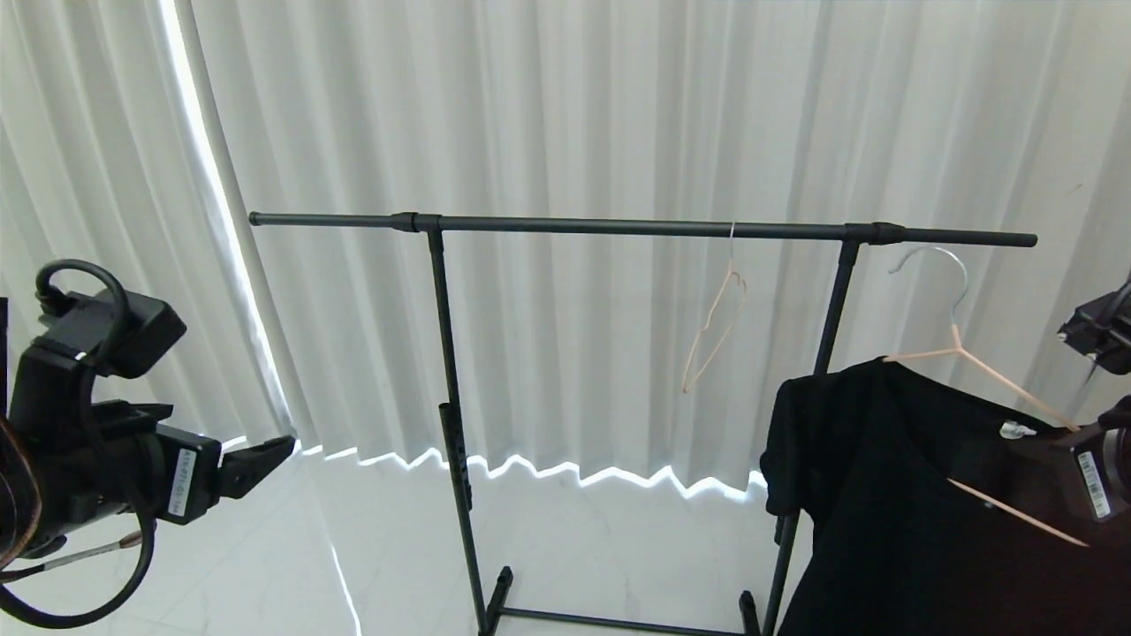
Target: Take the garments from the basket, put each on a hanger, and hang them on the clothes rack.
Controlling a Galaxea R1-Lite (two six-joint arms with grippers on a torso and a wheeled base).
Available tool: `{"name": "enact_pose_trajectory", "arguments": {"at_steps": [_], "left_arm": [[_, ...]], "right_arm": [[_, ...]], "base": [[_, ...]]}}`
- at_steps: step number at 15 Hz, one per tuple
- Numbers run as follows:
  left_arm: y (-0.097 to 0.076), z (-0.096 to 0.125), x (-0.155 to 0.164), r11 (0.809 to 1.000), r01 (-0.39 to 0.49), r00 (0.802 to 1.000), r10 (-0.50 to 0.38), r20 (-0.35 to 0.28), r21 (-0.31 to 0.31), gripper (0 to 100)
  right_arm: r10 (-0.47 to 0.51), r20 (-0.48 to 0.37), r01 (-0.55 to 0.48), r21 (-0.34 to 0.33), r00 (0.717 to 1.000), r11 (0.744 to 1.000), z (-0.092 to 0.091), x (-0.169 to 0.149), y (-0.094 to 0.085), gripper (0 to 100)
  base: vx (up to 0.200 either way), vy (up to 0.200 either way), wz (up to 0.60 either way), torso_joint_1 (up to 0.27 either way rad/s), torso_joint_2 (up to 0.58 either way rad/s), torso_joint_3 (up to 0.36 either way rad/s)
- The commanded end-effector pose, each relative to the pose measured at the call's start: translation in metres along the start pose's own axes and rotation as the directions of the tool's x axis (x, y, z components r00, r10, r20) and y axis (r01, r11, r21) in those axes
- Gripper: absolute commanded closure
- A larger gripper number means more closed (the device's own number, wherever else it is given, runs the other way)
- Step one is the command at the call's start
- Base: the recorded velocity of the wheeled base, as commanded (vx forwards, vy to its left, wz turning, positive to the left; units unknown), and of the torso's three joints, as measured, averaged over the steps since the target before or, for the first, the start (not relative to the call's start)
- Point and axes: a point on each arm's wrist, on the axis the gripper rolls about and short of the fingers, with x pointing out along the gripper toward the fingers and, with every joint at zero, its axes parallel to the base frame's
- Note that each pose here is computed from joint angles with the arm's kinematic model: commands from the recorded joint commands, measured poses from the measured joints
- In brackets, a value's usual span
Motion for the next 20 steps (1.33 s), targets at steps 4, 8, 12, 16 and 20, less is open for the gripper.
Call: {"name": "enact_pose_trajectory", "arguments": {"at_steps": [4,8,12,16,20], "left_arm": [[-0.003,-0.009,0.004,0.999,-0.016,1.000,0.017,-0.013,0.048,0],[-0.002,-0.007,0.001,0.999,-0.026,1.000,0.025,0.006,0.046,0],[-0.002,-0.006,0.001,0.999,-0.021,1.000,0.021,0.010,0.048,0],[-0.003,-0.005,0.001,0.999,-0.015,1.000,0.015,0.013,0.052,0],[-0.006,-0.004,0.003,0.998,-0.004,1.000,0.003,0.024,0.060,0]], "right_arm": [[0.000,-0.004,0.000,0.019,1.000,1.000,-0.003,-0.006,0.001,100],[0.002,0.001,-0.002,0.018,1.000,1.000,-0.003,-0.008,0.001,100],[0.003,-0.002,-0.003,0.018,1.000,1.000,-0.003,-0.007,0.001,100],[0.010,-0.002,-0.010,0.014,1.000,1.000,-0.003,-0.007,0.002,100],[0.089,0.006,-0.089,-0.015,0.996,0.996,0.002,-0.003,0.018,100]], "base": [[0.000,0.000,0.00,0.000,0.00,0.000],[0.000,0.150,0.00,0.001,0.00,0.004],[0.000,0.200,0.00,0.004,0.00,0.000],[0.000,0.200,0.00,0.004,0.00,0.005],[0.000,0.100,0.00,0.002,0.00,-0.001]]}}
